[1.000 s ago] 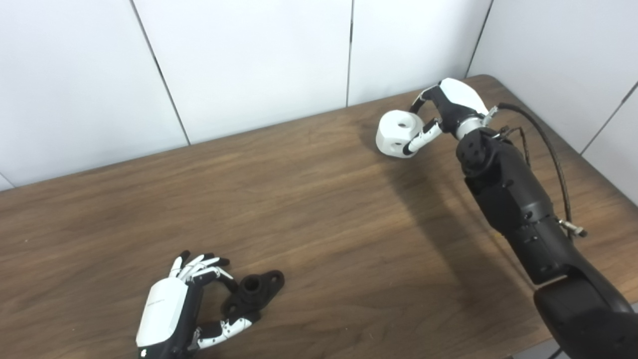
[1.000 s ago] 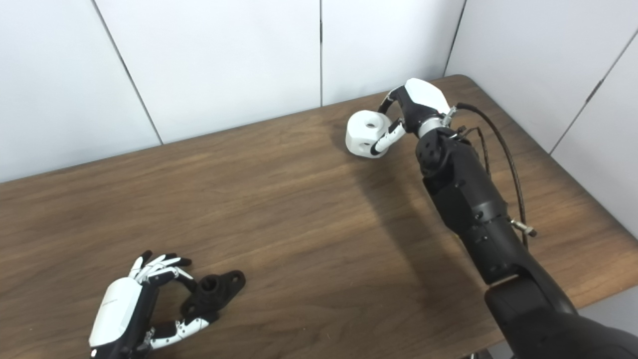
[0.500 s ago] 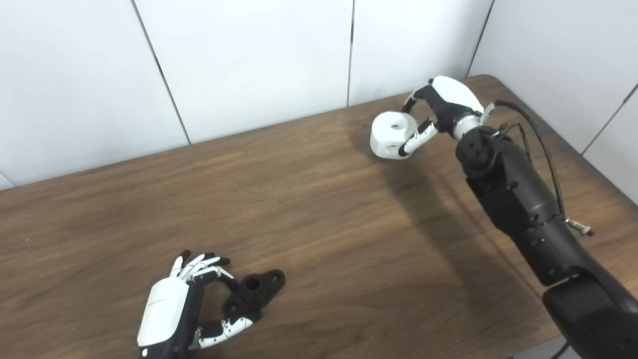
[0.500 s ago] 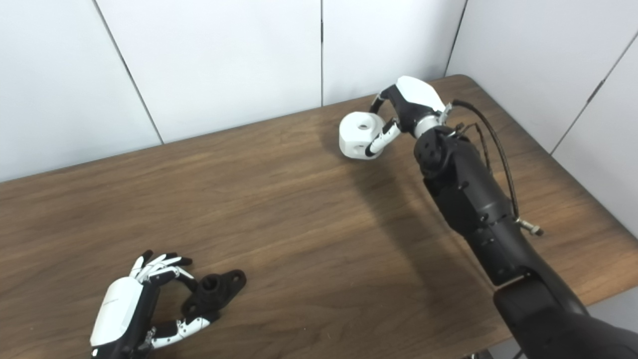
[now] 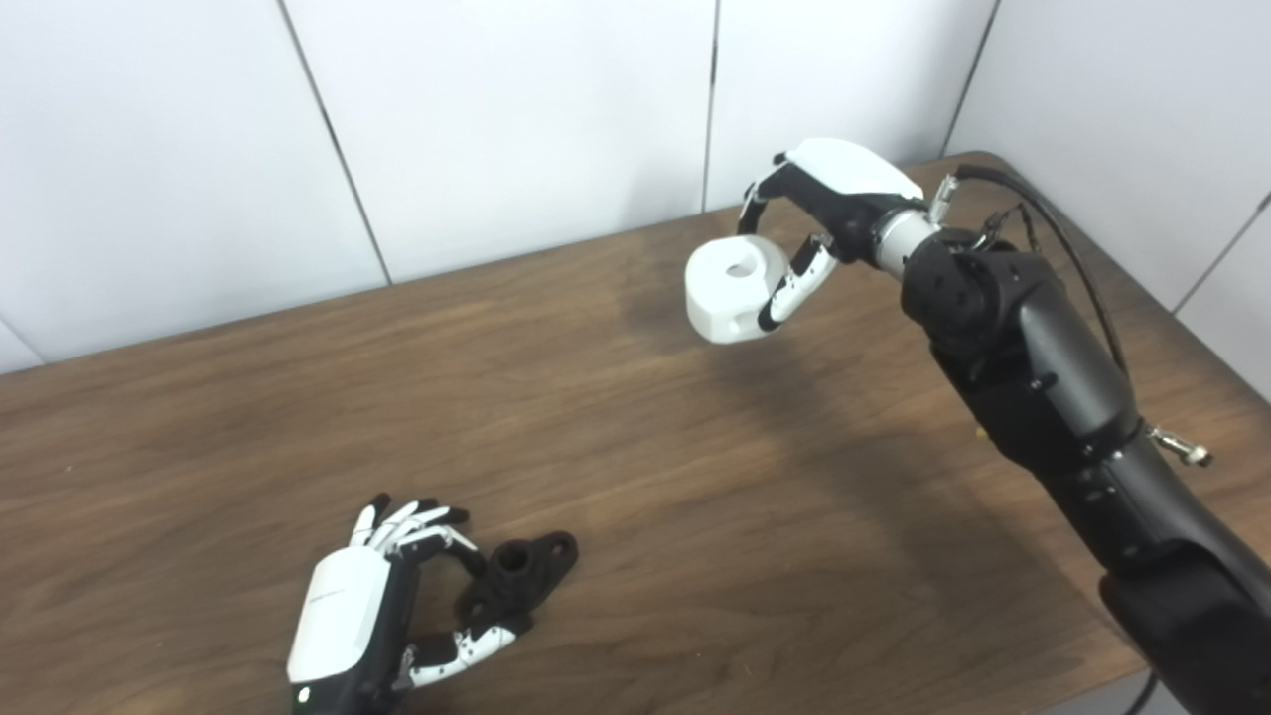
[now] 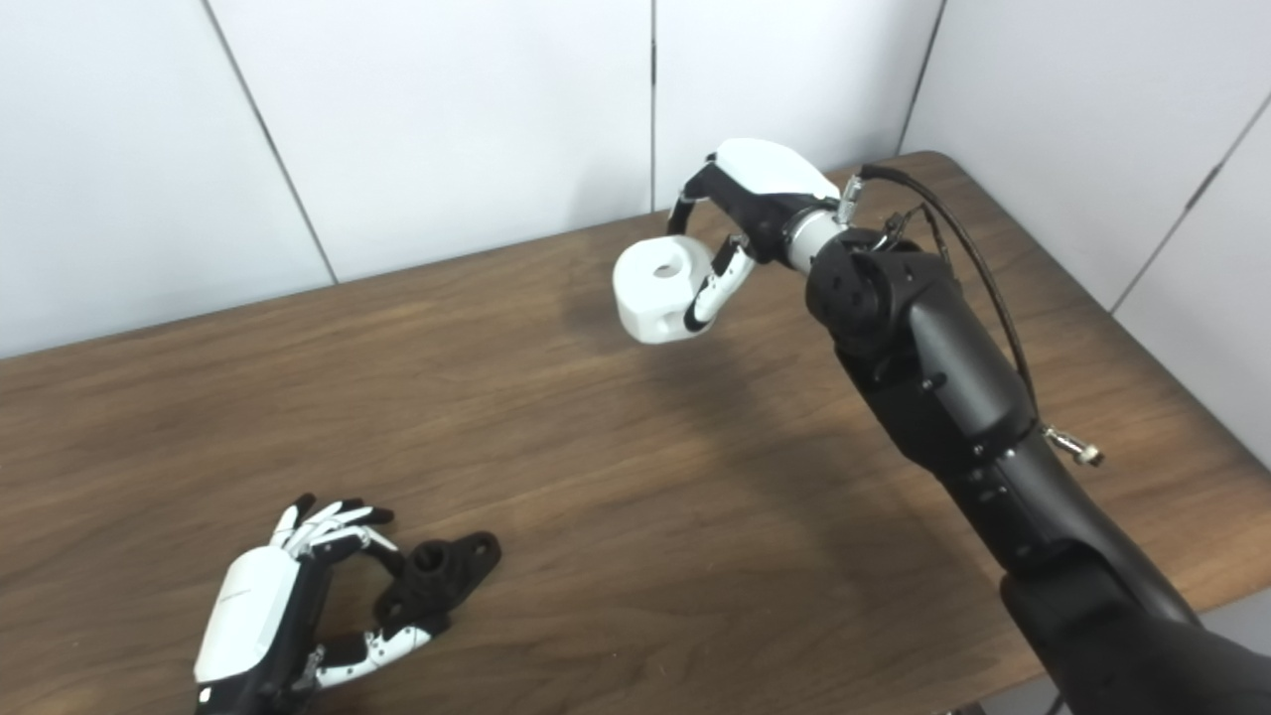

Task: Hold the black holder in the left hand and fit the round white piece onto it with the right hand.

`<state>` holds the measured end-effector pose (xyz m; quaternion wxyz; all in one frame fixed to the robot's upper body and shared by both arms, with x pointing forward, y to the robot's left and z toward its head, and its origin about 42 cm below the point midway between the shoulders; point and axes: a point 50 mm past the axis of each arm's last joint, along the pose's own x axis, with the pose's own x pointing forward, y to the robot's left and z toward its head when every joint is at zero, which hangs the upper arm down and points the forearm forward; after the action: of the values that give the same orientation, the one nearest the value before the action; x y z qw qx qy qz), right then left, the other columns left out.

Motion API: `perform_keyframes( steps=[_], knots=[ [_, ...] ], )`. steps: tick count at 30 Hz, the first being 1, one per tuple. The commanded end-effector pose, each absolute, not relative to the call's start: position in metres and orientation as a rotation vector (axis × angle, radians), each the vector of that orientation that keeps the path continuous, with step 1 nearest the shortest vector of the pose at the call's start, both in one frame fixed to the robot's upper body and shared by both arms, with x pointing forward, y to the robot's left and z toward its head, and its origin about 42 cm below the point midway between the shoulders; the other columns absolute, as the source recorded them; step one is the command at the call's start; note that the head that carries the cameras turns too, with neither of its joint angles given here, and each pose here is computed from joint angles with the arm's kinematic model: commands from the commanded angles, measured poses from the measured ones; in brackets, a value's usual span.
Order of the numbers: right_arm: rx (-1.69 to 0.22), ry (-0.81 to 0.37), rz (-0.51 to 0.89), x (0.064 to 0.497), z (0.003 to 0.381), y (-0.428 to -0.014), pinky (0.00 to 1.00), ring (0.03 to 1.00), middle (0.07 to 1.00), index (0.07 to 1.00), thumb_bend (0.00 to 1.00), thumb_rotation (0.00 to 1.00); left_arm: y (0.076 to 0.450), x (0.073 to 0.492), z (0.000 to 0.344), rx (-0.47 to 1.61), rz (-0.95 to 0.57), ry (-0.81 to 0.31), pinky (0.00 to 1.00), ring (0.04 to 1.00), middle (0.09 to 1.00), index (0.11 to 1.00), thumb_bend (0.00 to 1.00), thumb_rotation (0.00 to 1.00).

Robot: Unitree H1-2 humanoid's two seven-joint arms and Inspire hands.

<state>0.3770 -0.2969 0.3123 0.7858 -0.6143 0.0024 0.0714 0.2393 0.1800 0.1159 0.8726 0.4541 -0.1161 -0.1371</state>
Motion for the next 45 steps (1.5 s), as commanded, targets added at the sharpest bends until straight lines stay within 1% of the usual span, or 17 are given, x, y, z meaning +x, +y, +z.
perform_keyframes(
  steps=[1,5,8,19,24,32,45],
  knots=[
    [-1.344,-0.087,0.113,0.374,0.340,-0.288,1.00,0.964,0.823,0.485,0.52,0.14,0.177,0.237,0.115,0.967,-0.290,-0.242,1.00,0.871,0.782,0.486,0.52,0.04],
    [-1.332,-0.105,0.174,0.363,0.341,-0.273,1.00,0.979,0.842,0.485,0.52,0.14,0.172,0.238,0.112,0.968,-0.291,-0.247,1.00,0.876,0.784,0.486,0.52,0.04],
    [-1.330,-0.126,0.214,0.357,0.340,-0.264,1.00,0.970,0.843,0.485,0.52,0.14,0.167,0.237,0.112,0.973,-0.292,-0.247,1.00,0.881,0.788,0.486,0.52,0.04],
    [-1.285,-0.218,0.343,0.343,0.339,-0.232,1.00,0.980,0.818,0.483,0.52,0.14,0.151,0.238,0.109,0.974,-0.279,-0.252,1.00,0.884,0.790,0.486,0.52,0.05],
    [-1.269,-0.269,0.384,0.337,0.335,-0.217,1.00,0.959,0.827,0.482,0.53,0.14,0.147,0.239,0.109,0.979,-0.277,-0.253,1.00,0.886,0.792,0.486,0.52,0.05],
    [-1.227,-0.289,0.443,0.329,0.329,-0.200,1.00,0.970,0.854,0.481,0.53,0.14,0.144,0.241,0.108,0.991,-0.273,-0.264,1.00,0.887,0.794,0.486,0.52,0.05],
    [-1.218,-0.314,0.525,0.316,0.323,-0.184,1.00,0.976,0.849,0.480,0.53,0.14,0.138,0.243,0.109,0.993,-0.274,-0.264,1.00,0.887,0.795,0.486,0.52,0.05]
  ],
)
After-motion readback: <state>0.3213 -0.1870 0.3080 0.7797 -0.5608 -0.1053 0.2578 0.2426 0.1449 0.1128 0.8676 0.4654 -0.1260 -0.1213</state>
